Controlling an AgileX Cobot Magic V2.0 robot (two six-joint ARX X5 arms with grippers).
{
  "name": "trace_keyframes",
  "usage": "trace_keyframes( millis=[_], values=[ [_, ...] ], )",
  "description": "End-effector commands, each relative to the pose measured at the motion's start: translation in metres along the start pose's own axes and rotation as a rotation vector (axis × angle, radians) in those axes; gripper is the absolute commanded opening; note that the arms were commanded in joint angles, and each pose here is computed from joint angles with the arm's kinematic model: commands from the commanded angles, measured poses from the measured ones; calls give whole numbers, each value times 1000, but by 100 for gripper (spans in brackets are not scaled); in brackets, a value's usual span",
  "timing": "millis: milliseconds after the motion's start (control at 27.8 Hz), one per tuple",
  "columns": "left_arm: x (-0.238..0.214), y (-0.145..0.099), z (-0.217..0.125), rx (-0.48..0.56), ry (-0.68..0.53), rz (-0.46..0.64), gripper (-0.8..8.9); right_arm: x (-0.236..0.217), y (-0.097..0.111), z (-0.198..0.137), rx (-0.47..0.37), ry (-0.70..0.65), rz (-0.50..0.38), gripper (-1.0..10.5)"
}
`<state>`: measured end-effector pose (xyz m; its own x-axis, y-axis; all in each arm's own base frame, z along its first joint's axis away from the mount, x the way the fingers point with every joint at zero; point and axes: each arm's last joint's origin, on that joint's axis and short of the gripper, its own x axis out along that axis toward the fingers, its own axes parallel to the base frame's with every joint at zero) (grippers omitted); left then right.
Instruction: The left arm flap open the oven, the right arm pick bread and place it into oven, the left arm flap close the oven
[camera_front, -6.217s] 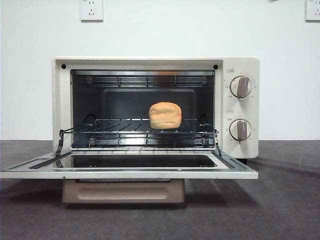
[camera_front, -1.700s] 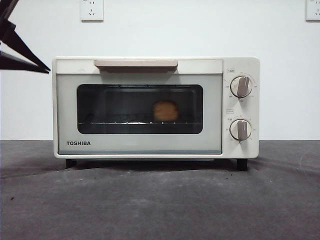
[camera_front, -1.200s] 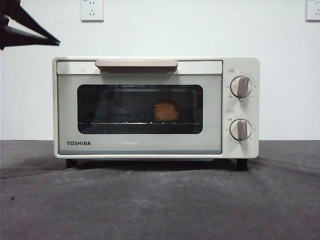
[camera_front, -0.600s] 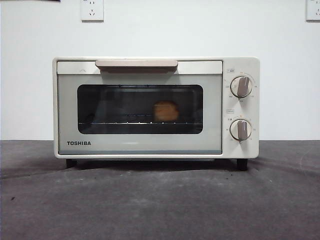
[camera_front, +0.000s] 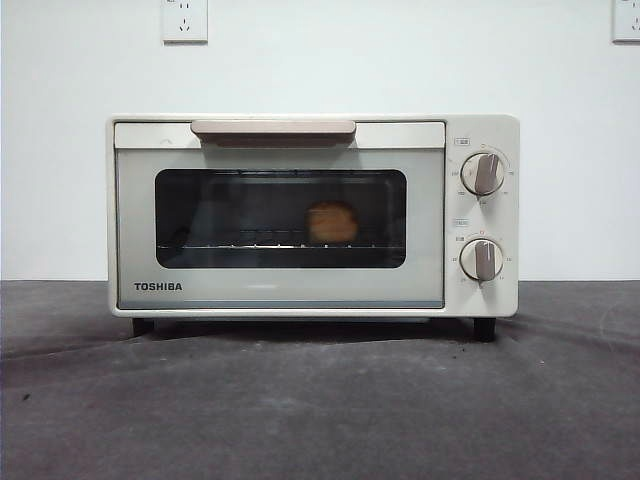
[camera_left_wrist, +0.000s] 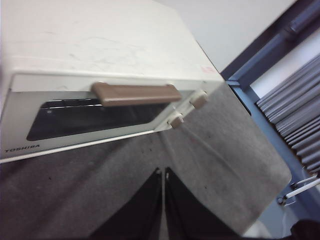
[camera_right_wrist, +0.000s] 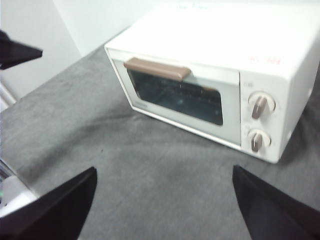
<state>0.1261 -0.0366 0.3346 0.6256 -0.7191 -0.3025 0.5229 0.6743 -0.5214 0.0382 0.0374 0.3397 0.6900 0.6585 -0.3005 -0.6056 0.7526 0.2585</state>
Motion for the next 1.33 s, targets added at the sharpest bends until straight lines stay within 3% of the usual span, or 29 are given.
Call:
trace_keyframes(
  millis=[36,216,288,1333],
  values=[
    [-14,-12,0,85,-47,-8,12,-3,2,7,-38,-49,19,358],
    [-37,-29,-10,148,-124,-30,12,-3,4,11,-44,-93,30,52],
    [-42,-32,-12,163,-144,-33,12,-3,4,13,-48,-108,34,14],
    [-45,-32,-16,189,-181,-44,13,-3,4,15,-47,-125,39,14]
  ],
)
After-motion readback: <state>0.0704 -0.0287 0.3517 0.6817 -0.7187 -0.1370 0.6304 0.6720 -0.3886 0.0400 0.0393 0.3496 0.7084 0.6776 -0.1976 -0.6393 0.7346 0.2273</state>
